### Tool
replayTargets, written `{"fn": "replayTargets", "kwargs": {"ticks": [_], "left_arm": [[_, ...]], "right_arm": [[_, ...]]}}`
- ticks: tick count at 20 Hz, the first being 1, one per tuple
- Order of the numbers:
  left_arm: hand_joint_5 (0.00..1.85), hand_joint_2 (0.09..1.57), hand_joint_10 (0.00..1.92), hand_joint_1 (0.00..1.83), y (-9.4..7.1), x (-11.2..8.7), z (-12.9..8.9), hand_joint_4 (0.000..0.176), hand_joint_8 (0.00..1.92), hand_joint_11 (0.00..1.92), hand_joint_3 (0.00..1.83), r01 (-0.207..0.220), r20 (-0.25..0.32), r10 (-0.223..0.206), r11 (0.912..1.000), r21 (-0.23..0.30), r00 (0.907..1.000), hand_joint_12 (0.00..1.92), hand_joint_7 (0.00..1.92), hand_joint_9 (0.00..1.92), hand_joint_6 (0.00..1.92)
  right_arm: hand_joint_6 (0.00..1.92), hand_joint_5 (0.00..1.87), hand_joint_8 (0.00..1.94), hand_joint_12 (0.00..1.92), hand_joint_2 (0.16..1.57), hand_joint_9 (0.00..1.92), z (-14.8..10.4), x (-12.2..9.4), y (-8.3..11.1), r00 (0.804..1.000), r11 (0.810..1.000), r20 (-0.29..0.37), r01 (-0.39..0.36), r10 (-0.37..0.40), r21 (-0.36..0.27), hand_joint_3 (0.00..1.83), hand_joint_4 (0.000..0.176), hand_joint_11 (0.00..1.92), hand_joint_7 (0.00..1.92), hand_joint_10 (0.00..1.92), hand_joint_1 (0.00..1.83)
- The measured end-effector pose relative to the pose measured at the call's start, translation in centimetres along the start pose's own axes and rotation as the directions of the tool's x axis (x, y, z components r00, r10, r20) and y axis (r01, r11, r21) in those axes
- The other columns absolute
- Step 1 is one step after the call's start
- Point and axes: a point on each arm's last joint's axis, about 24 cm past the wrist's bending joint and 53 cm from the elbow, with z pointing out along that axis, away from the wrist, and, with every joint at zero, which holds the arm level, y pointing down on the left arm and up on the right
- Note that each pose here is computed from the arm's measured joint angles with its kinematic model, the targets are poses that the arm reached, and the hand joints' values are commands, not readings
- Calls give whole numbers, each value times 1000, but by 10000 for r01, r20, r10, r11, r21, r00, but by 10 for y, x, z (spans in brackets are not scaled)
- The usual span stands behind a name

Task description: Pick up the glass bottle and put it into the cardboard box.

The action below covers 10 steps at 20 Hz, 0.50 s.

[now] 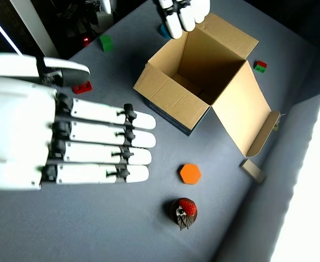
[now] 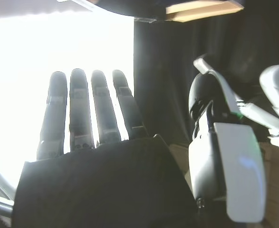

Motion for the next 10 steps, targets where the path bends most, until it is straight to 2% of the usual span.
{"fn": "replayTargets", "kwargs": {"ticks": [2,4,6,8,10], "left_arm": [[125,1211,3,96,0,7,-9,32,0,0,4,-96,-51,95,9999,-110,9999,390,150,137,0],[123,1210,3,105,5,17,-16,31,0,0,3,-121,-205,113,9992,-373,9997,385,148,137,0],[122,1217,1,95,10,27,-22,31,0,0,5,-82,-376,59,9982,-592,9993,374,146,134,0],[118,1217,0,96,9,36,-29,31,0,0,5,-75,-485,48,9985,-549,9988,369,145,131,0],[118,1216,0,98,12,47,-36,30,0,0,4,-168,-685,126,9980,-612,9976,366,145,131,0]], "right_arm": [[1,3,2,0,981,44,-1,-3,1,9999,9996,-50,93,-95,-255,0,0,0,36,28,1047],[3,6,1,0,973,43,-2,-15,3,9998,9972,54,172,-169,-726,0,0,0,34,27,1047],[2,4,0,0,973,40,-3,-31,0,9999,9925,-5,-152,153,-1216,0,0,0,30,25,1018],[5,12,0,0,975,44,0,-37,-5,9978,9884,-499,-495,427,-1437,0,0,0,29,26,1017],[5,13,1,0,974,50,4,-30,-6,9889,9800,-1354,-845,604,-1801,0,0,0,31,28,1015]]}}
